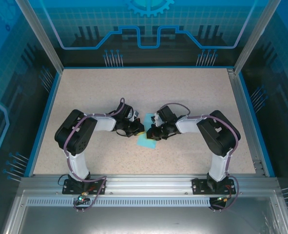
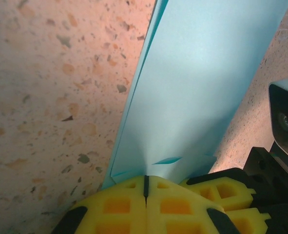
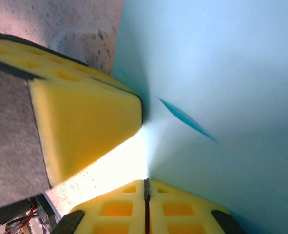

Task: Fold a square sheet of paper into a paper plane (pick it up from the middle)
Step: Fold the triangle a second time at the center of the table.

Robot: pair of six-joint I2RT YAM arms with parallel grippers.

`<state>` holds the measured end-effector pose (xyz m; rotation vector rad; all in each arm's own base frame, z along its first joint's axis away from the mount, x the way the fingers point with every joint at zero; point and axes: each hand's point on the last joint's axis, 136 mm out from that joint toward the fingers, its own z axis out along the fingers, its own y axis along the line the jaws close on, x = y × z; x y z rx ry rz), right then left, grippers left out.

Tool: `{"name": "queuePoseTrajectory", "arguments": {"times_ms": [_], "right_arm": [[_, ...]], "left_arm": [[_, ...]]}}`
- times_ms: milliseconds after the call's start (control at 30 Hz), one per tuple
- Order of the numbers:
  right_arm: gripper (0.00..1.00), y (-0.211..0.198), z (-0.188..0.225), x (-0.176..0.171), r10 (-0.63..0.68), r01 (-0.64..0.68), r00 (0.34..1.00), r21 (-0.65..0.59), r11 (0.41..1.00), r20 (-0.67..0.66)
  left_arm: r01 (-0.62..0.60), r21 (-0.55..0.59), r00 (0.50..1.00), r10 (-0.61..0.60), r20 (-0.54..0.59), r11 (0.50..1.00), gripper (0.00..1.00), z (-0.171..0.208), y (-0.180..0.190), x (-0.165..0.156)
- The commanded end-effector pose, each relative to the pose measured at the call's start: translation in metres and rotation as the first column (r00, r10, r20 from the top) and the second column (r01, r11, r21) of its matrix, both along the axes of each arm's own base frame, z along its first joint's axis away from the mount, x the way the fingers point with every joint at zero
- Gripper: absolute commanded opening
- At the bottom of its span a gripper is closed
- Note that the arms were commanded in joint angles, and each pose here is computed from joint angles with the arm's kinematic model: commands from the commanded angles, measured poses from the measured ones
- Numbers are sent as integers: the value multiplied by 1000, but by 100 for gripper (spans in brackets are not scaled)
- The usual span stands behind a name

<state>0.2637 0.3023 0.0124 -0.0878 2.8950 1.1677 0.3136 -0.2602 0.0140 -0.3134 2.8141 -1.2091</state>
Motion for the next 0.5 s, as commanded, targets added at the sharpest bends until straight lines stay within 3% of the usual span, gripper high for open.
{"name": "queuePoseTrajectory", "arguments": {"times_ms": [0,467], "right_arm": [[9,-16,-7,-23,15,-17,997,-22,1000,-74],[10,-27,-10,-43,27,-30,996,-31,999,-90]], "left_arm": [[-26,94,996,34,-84,995,0,-29,17,-17],[-31,101,996,39,-86,994,0,-29,18,-17]]}}
